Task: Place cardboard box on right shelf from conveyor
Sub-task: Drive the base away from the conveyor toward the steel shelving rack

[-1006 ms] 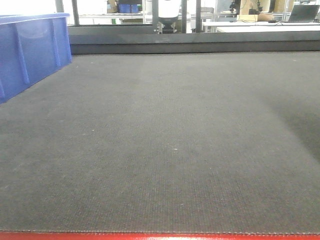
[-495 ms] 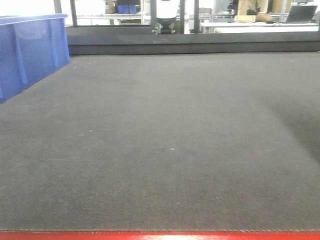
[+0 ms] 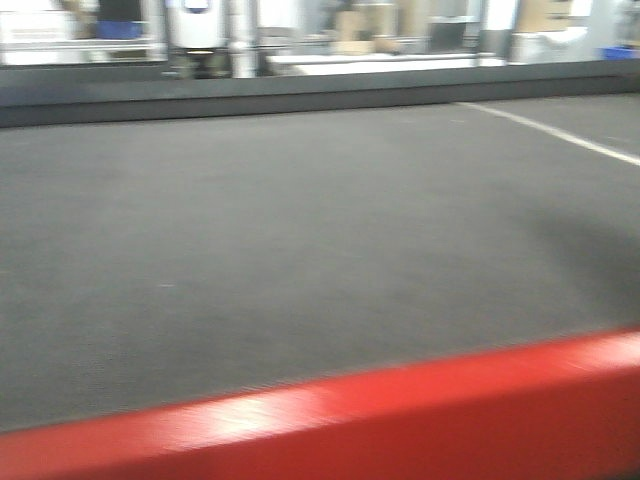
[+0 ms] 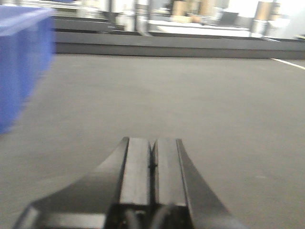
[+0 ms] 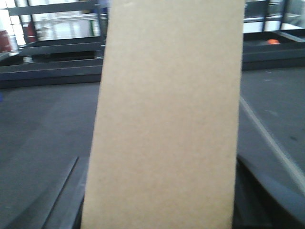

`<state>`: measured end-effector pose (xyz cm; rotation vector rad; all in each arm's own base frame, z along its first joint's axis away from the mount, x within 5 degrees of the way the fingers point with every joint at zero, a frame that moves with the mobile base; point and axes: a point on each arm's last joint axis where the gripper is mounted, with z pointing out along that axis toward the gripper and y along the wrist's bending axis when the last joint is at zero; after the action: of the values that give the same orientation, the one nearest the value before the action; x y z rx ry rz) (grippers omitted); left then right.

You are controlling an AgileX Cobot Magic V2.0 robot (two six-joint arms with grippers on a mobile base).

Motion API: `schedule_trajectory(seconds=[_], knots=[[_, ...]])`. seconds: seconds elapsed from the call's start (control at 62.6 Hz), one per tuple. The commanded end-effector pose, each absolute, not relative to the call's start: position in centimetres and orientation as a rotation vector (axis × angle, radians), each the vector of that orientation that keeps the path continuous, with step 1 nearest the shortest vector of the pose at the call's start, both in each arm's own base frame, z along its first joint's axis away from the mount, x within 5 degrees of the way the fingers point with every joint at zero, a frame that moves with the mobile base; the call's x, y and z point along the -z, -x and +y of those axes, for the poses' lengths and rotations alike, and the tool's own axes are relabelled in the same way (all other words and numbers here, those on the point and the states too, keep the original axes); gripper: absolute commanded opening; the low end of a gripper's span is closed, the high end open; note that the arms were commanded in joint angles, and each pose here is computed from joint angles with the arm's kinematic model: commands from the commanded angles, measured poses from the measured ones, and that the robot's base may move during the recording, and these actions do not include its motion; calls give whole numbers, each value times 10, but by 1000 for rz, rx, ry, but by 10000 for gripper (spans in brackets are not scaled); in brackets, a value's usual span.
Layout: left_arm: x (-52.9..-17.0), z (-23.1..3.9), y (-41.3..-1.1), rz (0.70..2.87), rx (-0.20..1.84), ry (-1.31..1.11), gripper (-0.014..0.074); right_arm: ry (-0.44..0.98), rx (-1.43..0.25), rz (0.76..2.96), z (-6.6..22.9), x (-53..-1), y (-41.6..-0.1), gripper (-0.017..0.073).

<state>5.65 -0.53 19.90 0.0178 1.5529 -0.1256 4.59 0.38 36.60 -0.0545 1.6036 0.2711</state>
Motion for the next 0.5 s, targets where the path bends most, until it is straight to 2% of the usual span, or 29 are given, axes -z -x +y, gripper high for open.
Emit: schedule_trajectory(seconds=[0.0,0.479], knots=[[-209,-5,-55,1448,139,-7,-119,84,-265,1486,4,-383,-44,226],[-209,-5,-55,1448,139,-7,-119,84,-265,1486,4,-383,-44,226]])
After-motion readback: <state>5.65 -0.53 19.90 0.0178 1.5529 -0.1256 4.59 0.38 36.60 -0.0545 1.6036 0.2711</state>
